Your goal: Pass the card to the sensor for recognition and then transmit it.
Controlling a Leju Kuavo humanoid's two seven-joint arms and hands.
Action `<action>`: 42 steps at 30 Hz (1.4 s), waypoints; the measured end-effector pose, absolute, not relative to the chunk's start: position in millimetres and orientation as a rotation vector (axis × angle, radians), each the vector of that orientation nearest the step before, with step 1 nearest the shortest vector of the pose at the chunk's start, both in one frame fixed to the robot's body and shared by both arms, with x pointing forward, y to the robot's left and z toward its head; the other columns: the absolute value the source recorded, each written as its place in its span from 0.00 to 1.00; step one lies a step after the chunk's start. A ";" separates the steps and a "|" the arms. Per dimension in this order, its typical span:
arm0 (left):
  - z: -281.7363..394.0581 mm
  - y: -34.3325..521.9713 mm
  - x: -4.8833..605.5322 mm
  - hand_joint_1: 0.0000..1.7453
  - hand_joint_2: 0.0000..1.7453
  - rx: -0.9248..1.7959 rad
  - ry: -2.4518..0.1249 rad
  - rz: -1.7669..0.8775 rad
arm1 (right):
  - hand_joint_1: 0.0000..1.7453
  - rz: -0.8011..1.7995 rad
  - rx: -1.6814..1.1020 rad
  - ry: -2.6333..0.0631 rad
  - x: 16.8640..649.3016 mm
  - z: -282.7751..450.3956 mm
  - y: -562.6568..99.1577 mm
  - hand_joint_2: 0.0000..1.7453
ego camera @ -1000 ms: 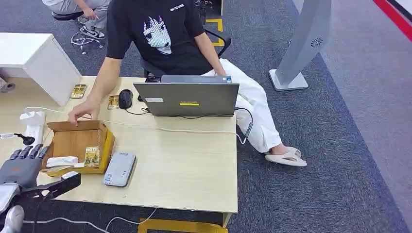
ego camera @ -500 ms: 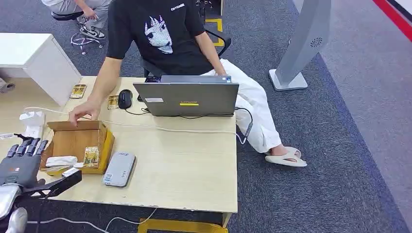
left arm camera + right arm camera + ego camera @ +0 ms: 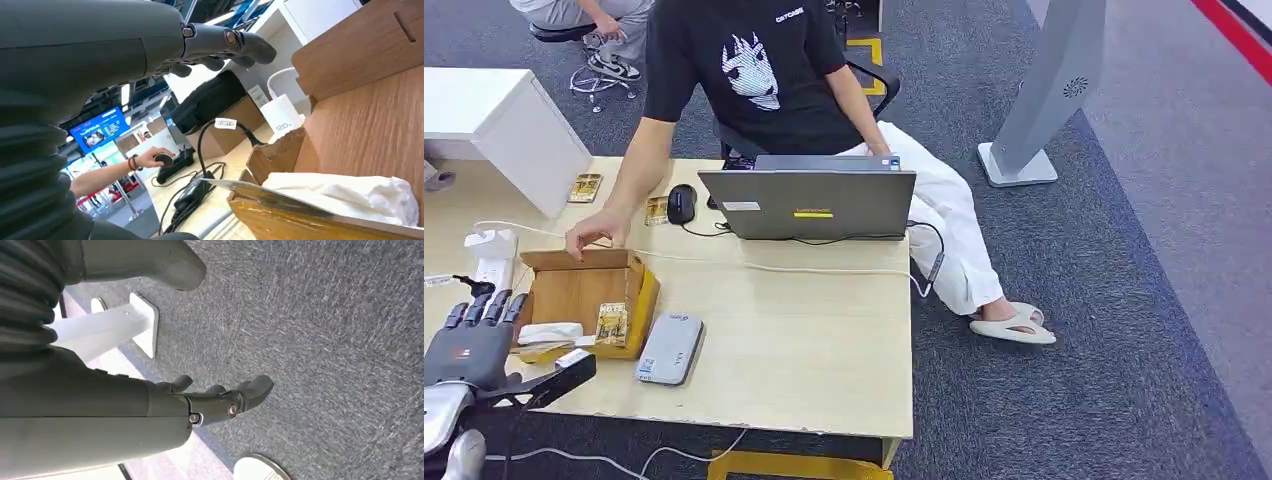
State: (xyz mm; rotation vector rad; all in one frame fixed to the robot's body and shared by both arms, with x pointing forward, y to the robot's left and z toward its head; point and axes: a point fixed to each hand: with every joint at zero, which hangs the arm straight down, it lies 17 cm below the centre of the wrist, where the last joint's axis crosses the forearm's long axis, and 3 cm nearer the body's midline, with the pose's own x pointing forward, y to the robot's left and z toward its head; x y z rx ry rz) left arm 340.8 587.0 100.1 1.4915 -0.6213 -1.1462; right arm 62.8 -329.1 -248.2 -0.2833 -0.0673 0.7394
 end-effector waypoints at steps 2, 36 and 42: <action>100.4 586.2 341.5 0.00 1.00 1.497 -0.627 -1.147 | 0.00 0.739 -0.286 -0.069 63.3 -248.2 -329.4 1.00; 71.0 559.8 344.3 0.98 1.00 1.476 -0.656 -1.109 | 0.00 0.756 -0.302 -0.067 67.4 -245.1 -332.6 1.00; 70.5 556.9 346.0 0.96 1.00 1.471 -0.665 -1.104 | 0.00 0.756 -0.301 -0.066 66.2 -245.2 -332.5 1.00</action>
